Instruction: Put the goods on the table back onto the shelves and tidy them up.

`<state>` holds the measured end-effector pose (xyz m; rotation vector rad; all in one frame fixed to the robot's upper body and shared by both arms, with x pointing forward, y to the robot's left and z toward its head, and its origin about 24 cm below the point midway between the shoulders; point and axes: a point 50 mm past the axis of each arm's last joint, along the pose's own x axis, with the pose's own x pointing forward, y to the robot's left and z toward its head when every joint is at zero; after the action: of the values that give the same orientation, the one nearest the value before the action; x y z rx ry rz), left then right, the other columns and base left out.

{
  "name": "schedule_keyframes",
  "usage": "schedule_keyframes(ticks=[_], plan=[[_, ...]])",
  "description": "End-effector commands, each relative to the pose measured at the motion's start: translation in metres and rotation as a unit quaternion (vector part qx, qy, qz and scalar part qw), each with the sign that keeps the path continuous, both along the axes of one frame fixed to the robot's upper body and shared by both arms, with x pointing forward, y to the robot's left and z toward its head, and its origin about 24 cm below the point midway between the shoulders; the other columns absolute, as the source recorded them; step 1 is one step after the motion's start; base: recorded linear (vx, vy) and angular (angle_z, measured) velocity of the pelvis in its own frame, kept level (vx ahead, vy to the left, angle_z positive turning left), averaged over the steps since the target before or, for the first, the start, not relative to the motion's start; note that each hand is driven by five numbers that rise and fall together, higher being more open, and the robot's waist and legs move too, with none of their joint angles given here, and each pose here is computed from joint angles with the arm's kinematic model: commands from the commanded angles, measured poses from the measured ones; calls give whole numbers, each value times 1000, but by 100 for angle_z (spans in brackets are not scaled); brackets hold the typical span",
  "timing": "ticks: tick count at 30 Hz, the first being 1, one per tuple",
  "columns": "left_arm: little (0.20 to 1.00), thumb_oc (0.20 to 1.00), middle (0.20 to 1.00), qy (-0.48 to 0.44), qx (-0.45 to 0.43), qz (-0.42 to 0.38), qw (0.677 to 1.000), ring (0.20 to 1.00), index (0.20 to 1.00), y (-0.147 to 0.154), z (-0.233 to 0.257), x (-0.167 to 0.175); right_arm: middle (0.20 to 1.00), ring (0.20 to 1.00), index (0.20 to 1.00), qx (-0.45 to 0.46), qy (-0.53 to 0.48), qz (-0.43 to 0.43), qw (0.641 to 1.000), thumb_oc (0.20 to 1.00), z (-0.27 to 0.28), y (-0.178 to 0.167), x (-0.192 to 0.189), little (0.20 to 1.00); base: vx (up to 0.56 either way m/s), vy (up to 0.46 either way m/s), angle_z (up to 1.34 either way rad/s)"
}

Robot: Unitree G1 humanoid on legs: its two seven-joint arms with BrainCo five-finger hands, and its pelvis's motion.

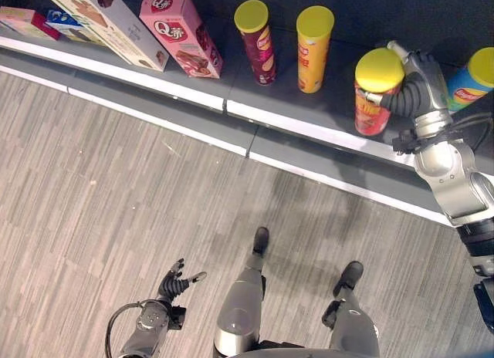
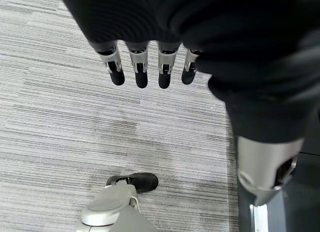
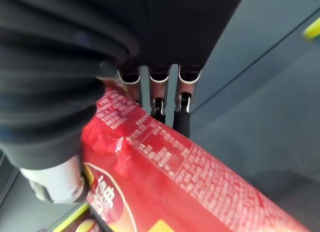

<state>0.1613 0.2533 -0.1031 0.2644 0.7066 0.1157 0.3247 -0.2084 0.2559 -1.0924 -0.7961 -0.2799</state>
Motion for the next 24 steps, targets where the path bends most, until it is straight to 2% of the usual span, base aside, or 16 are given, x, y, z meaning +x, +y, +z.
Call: schedule_keyframes(ticks=[1,6,15,24], plan=[[1000,1000,1000,2,19,1,1000,1000,1000,8,1,-3,200,200,200,6,-93,7,996,200,36,5,-7,200,10,15,9],[1000,1000,1000,-15,19,-2,1000,1000,1000,5,5,5,200,200,200,28,-94,-16,995,200,33,0,-1,200,3,5,3],[1000,1000,1000,-36,16,-7,999,1000,1000,-2,10,16,200,200,200,120,-78,-61,988,200,16,-15,15,200,0,0,0],[1000,1000,1000,-41,16,-12,999,1000,1000,-7,10,18,200,200,200,165,-93,-69,980,200,17,-17,18,200,0,0,0]])
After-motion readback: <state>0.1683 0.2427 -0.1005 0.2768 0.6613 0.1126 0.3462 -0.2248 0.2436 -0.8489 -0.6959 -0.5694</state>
